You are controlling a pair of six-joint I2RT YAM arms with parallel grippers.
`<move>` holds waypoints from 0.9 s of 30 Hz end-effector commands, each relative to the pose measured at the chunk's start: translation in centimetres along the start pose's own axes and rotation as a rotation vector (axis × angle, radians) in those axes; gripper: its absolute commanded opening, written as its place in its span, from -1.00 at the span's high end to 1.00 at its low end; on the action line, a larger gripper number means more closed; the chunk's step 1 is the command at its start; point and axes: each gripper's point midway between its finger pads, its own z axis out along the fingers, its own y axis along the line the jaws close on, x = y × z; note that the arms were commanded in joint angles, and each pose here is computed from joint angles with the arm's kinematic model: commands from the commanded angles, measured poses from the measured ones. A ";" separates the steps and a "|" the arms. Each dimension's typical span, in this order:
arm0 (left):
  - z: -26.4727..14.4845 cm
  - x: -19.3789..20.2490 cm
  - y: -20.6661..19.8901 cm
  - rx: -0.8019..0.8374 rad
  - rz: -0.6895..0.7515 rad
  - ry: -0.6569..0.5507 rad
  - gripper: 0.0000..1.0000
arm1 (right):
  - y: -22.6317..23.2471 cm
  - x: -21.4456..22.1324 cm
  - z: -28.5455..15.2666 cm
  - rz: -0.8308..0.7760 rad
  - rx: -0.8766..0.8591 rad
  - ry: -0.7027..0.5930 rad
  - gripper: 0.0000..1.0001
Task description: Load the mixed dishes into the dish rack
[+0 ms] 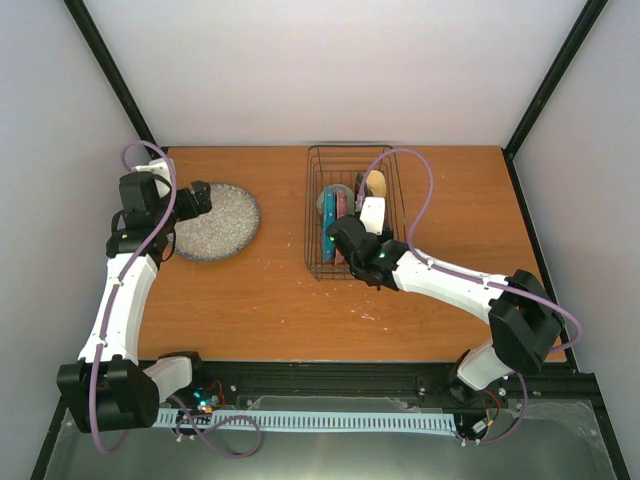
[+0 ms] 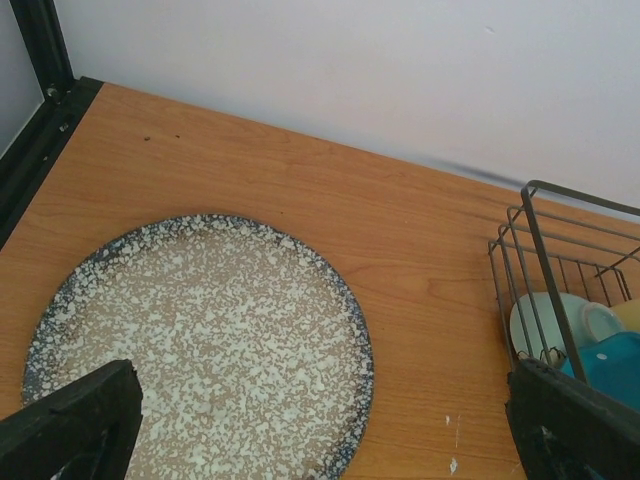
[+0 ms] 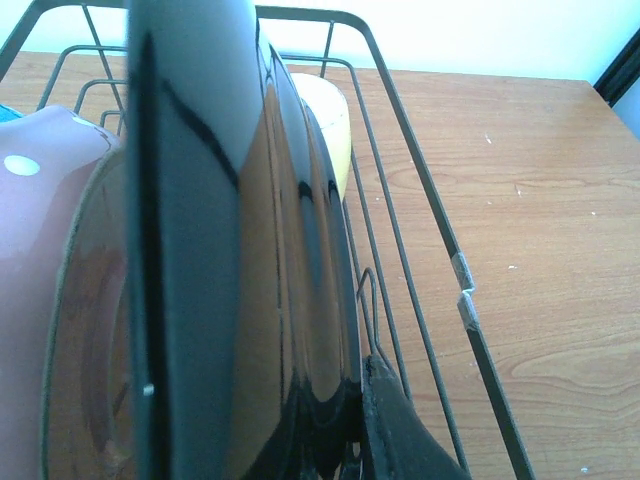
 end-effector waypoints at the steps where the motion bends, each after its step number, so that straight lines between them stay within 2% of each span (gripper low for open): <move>1: -0.7 -1.1 -0.4 -0.004 0.017 -0.023 -0.99 | 0.2 6.0 0.1 -0.195 -0.045 0.180 0.94; 7: -0.8 -1.2 -0.5 0.002 0.012 -0.028 -0.99 | -0.5 6.9 -0.3 -0.146 -0.030 0.225 0.94; 13: -0.8 -1.1 -0.6 0.009 0.012 -0.024 -0.99 | -1.8 8.5 0.0 -0.167 0.023 0.249 0.95; 22: -1.2 -1.2 -0.2 -0.019 0.032 -0.028 -0.99 | -0.3 9.3 1.0 -0.277 -0.028 0.259 0.94; 27: -1.2 -1.3 -0.2 -0.017 0.033 -0.031 -1.00 | -0.8 9.2 1.3 -0.347 -0.001 0.256 0.94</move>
